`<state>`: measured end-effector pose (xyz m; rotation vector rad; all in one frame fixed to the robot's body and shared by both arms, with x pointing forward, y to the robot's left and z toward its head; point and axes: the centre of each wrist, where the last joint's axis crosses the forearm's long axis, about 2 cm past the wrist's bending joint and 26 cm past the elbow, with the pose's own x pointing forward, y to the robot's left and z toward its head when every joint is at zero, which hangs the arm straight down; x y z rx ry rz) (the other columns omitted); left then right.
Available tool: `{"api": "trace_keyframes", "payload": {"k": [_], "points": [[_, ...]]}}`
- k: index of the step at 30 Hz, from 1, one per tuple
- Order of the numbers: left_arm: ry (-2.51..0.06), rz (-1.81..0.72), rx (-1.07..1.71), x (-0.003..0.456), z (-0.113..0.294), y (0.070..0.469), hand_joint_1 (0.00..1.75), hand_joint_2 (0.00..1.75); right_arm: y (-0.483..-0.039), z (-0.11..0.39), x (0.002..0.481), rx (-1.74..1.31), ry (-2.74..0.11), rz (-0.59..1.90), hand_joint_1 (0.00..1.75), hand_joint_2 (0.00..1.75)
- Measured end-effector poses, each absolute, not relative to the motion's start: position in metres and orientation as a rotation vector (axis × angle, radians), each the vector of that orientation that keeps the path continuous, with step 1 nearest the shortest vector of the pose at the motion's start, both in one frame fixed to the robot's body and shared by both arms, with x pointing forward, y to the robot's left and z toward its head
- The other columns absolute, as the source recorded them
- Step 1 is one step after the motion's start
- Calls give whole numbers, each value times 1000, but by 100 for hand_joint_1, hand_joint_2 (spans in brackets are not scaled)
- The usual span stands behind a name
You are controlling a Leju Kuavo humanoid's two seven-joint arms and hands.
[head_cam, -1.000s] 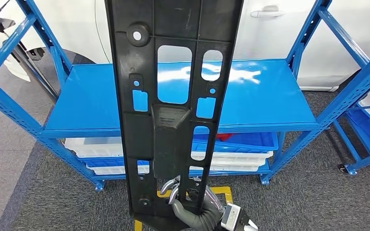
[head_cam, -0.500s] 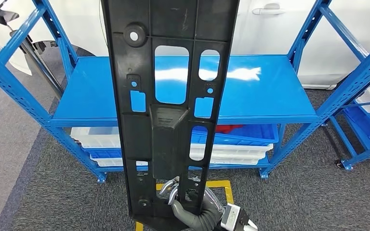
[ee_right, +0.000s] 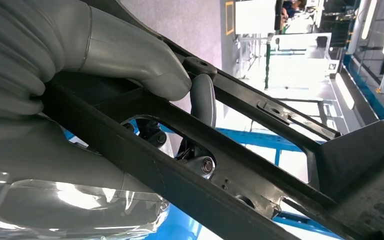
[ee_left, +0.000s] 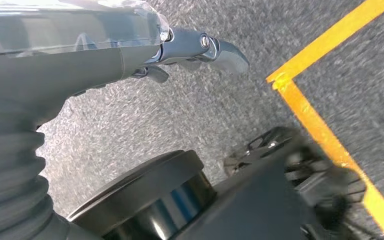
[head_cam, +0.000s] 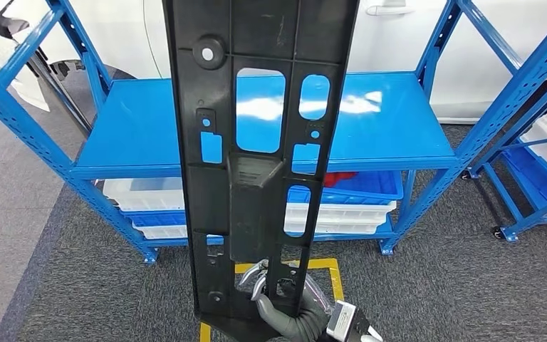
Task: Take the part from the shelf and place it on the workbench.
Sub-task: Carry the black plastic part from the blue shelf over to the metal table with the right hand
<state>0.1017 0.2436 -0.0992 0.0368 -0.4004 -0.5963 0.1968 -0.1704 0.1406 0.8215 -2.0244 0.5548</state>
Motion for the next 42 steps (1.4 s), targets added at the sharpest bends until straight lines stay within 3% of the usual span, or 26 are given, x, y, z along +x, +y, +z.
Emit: {"api": "trace_keyframes", "payload": {"k": [42], "points": [[-387, -582, 17, 89, -101, 233, 0, 175, -175, 135, 189, 838, -1976, 519, 175, 175]]}}
